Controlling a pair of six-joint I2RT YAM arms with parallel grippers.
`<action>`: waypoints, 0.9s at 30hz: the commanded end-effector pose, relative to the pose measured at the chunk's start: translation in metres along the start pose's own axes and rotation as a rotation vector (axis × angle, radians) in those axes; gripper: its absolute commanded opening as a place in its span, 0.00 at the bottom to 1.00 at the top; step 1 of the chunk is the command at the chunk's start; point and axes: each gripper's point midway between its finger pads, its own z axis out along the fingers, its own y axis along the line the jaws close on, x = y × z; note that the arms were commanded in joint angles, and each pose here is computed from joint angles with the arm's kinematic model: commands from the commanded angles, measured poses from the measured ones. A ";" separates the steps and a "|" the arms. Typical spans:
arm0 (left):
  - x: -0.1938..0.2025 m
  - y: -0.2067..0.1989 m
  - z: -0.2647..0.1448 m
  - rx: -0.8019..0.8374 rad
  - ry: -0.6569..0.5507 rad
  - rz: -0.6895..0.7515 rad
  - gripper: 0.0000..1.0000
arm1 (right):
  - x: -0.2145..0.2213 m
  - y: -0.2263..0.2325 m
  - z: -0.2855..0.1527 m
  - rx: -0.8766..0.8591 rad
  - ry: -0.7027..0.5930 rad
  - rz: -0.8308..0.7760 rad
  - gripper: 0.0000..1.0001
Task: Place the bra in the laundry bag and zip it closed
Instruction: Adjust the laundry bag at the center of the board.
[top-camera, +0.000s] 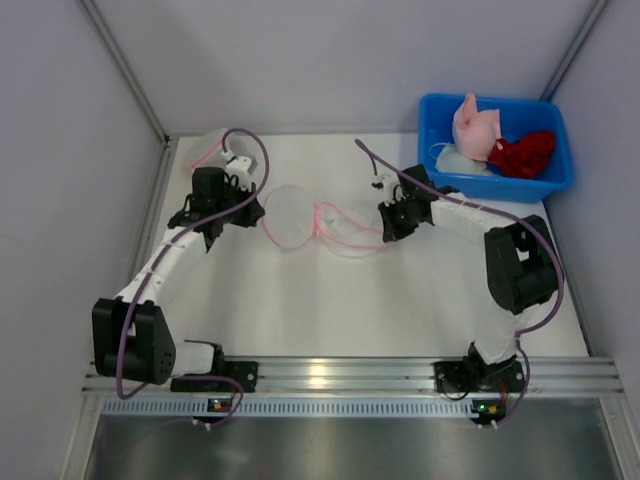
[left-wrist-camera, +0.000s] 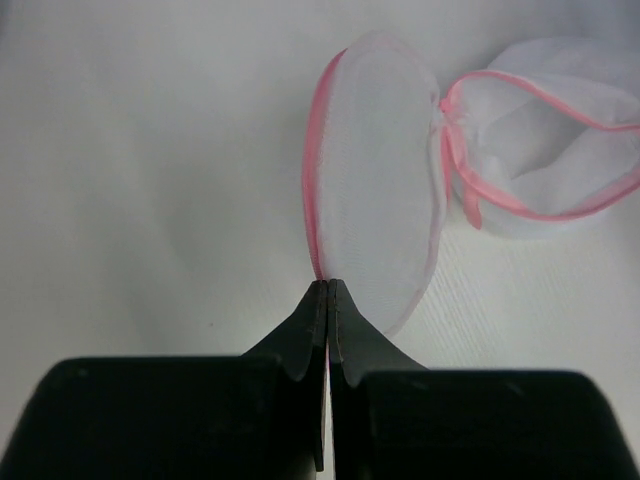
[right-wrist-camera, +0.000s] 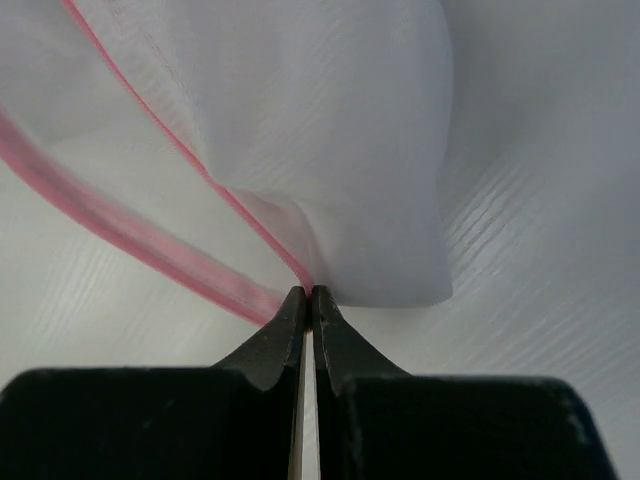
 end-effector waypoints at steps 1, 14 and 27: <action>-0.003 0.002 0.014 0.018 -0.052 0.044 0.00 | -0.023 -0.002 0.008 0.034 -0.103 -0.035 0.00; -0.019 0.044 0.065 -0.029 -0.025 -0.122 0.21 | -0.043 -0.001 0.032 -0.006 -0.091 0.086 0.19; -0.119 0.021 -0.012 -0.007 -0.238 0.033 0.98 | -0.130 -0.038 -0.129 0.082 -0.415 0.098 0.99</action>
